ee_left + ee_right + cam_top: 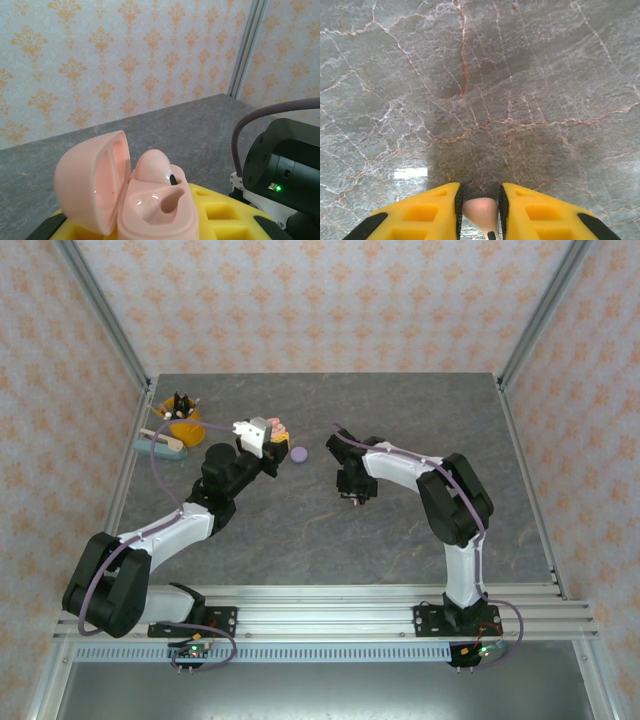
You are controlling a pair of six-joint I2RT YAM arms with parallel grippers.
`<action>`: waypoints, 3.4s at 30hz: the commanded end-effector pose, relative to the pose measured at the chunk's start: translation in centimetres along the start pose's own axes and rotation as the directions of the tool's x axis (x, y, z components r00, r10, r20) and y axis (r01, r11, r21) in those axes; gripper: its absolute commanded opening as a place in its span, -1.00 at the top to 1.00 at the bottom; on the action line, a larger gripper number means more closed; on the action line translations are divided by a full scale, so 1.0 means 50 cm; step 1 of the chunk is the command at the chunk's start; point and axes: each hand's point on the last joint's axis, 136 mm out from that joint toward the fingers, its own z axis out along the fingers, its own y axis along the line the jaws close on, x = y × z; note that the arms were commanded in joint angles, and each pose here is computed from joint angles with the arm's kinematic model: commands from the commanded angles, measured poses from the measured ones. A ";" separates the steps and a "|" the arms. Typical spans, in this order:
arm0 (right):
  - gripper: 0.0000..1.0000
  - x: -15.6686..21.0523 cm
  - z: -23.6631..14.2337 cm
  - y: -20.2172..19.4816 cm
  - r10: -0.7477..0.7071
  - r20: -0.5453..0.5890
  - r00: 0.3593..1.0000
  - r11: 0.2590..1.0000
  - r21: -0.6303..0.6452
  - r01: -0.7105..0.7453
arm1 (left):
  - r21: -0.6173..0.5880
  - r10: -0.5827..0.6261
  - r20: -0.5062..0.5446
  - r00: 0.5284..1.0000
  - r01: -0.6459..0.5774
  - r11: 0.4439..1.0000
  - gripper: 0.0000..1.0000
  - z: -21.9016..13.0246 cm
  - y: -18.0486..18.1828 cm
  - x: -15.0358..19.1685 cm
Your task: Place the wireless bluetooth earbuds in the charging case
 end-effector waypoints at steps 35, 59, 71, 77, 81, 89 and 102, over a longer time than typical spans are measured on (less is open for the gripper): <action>0.72 -0.052 -0.187 -0.017 0.097 0.234 0.967 0.992 -0.107 -0.073 | 0.046 0.019 0.040 0.999 -0.021 0.999 1.00 0.011 -0.015 -0.045; 0.66 -0.175 -0.724 0.055 0.302 0.689 0.659 0.828 -0.532 0.177 | 0.256 0.090 0.078 0.993 -0.107 0.961 1.00 0.069 -0.166 -0.068; 0.64 -0.144 -0.793 0.083 0.335 0.719 0.609 0.714 -0.615 0.333 | 0.292 0.150 0.187 0.971 -0.201 0.935 1.00 0.076 -0.219 -0.145; 0.65 -0.131 -0.797 0.109 0.323 0.718 0.617 0.669 -0.635 0.388 | 0.264 0.201 0.235 0.951 -0.261 0.929 1.00 0.072 -0.233 -0.177; 0.66 -0.121 -0.803 0.122 0.309 0.728 0.612 0.643 -0.634 0.429 | 0.218 0.259 0.259 0.930 -0.318 0.923 1.00 0.066 -0.235 -0.193; 0.66 -0.097 -0.804 0.144 0.279 0.743 0.608 0.608 -0.627 0.488 | 0.190 0.282 0.301 0.911 -0.347 0.918 1.00 0.056 -0.236 -0.229; 0.66 -0.096 -0.773 0.163 0.254 0.730 0.634 0.612 -0.629 0.479 | 0.200 0.274 0.309 0.910 -0.344 0.917 1.00 0.048 -0.240 -0.244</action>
